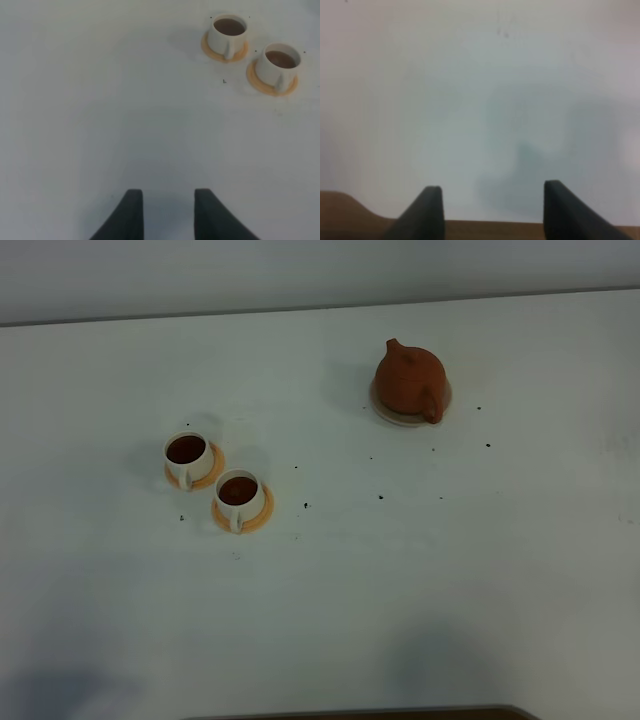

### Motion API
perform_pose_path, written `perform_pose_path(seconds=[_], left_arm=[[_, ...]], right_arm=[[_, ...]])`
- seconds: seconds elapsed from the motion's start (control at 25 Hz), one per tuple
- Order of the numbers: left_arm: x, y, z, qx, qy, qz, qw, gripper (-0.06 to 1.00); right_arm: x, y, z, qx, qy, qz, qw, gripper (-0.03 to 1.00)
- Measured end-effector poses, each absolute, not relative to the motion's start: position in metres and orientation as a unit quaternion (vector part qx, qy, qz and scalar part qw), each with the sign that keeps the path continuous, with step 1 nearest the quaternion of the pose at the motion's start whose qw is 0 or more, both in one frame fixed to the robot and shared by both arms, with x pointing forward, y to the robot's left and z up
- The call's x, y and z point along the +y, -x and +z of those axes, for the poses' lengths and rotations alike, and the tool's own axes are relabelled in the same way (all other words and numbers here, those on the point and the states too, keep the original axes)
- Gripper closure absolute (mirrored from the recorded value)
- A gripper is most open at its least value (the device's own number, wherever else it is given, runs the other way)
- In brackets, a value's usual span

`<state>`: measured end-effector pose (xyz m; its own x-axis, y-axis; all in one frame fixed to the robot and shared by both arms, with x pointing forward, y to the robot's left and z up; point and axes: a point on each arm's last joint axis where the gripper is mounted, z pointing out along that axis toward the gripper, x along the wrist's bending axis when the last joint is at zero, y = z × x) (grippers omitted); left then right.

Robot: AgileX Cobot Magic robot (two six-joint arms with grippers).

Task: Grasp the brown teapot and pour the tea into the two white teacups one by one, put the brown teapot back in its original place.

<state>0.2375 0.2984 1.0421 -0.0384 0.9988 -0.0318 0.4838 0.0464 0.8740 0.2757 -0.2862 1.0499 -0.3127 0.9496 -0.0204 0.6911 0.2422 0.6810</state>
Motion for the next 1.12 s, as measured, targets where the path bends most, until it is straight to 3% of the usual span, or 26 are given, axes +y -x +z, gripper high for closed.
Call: perform_pose_path(seconds=[1.12], left_arm=[[0.298,-0.238,1.042,0.626,-0.592,0.356,0.362,0.65]], right_arm=[[-0.295,-0.241,1.053,0.705,-0.531,0.364,0.299,0.5]])
